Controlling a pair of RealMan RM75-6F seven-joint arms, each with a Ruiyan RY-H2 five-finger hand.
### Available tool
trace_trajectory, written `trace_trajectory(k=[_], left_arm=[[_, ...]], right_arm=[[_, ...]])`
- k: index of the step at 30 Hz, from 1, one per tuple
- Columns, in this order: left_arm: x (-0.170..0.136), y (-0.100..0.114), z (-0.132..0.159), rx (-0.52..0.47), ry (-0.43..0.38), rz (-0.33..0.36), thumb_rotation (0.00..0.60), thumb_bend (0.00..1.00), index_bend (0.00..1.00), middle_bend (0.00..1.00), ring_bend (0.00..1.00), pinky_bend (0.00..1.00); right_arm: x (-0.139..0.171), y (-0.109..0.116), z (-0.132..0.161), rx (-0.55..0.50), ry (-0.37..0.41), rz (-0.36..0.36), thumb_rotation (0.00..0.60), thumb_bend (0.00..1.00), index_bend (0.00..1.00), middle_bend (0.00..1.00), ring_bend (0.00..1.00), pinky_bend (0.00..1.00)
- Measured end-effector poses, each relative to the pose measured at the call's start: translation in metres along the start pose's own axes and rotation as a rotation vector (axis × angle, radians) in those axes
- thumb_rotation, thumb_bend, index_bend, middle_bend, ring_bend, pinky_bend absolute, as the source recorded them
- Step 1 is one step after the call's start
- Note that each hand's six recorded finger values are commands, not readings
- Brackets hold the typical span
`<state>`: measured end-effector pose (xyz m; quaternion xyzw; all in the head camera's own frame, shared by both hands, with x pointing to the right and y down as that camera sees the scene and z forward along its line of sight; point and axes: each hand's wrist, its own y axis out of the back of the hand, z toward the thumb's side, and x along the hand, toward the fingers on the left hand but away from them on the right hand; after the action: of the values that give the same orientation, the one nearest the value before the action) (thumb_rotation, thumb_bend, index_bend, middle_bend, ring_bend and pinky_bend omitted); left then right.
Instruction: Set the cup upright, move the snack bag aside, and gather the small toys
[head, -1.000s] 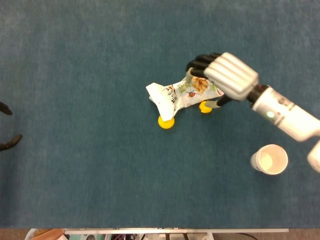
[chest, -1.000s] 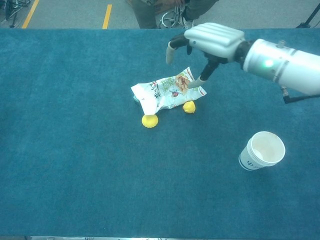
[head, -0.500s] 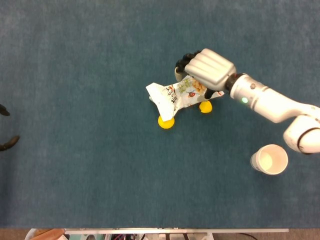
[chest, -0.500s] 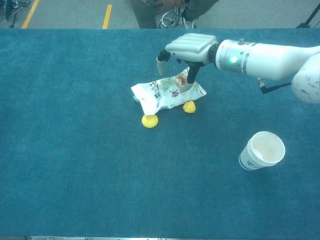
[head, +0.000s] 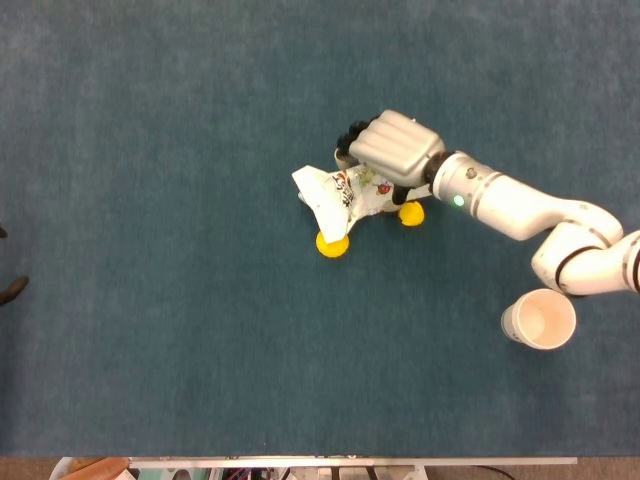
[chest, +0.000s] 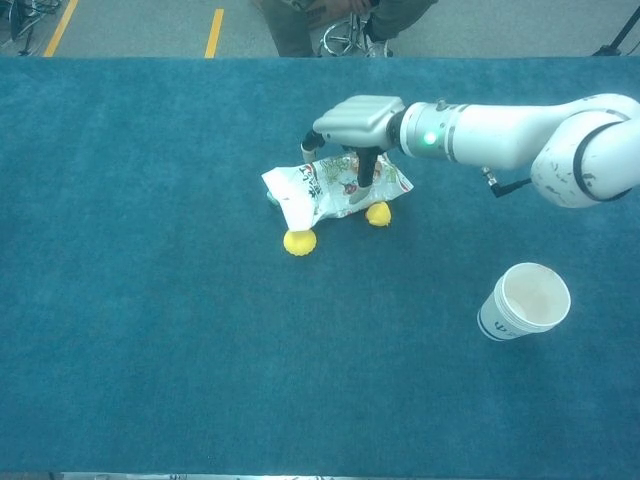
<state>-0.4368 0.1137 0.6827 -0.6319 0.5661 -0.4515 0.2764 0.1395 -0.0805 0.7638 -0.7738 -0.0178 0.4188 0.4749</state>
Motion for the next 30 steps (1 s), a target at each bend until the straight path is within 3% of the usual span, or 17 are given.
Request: trace_trajectory(k=[7,11,16,19,25,30], left_arm=[[-0.002,0.0,-0.004,-0.006,0.01,0.004,0.6,0.1,0.43,0.38,0.33,0.47],[-0.003,0.0,-0.005,-0.007,0.013,0.005,0.6,0.1,0.43,0.38,0.33,0.47],[-0.004,0.0,-0.006,-0.008,0.015,0.005,0.6,0.1,0.43,0.38,0.33,0.47],[-0.004,0.0,-0.006,-0.008,0.016,0.004,0.6,0.1,0.43,0.38,0.33,0.47],[-0.003,-0.001,-0.006,-0.008,0.016,0.002,0.6,0.1,0.43,0.38,0.33,0.47],[-0.003,-0.002,-0.006,-0.007,0.016,0.001,0.6,0.1,0.43,0.38,0.33,0.47]], right_arm=[[-0.003,-0.014,0.004,0.023,0.009,0.041,0.6,0.0,0.39,0.28,0.21,0.36],[-0.004,-0.022,0.004,0.033,0.008,0.053,0.6,0.0,0.39,0.31,0.23,0.42],[-0.005,-0.027,0.003,0.052,0.006,0.041,0.6,0.0,0.4,0.41,0.35,0.59],[-0.005,-0.027,0.003,0.056,0.007,0.019,0.6,0.0,0.46,0.52,0.46,0.67],[-0.005,-0.022,0.002,0.041,0.002,-0.047,0.6,0.01,0.56,0.66,0.6,0.81],[-0.002,-0.018,0.0,0.023,-0.004,-0.09,0.6,0.04,0.6,0.7,0.65,0.87]])
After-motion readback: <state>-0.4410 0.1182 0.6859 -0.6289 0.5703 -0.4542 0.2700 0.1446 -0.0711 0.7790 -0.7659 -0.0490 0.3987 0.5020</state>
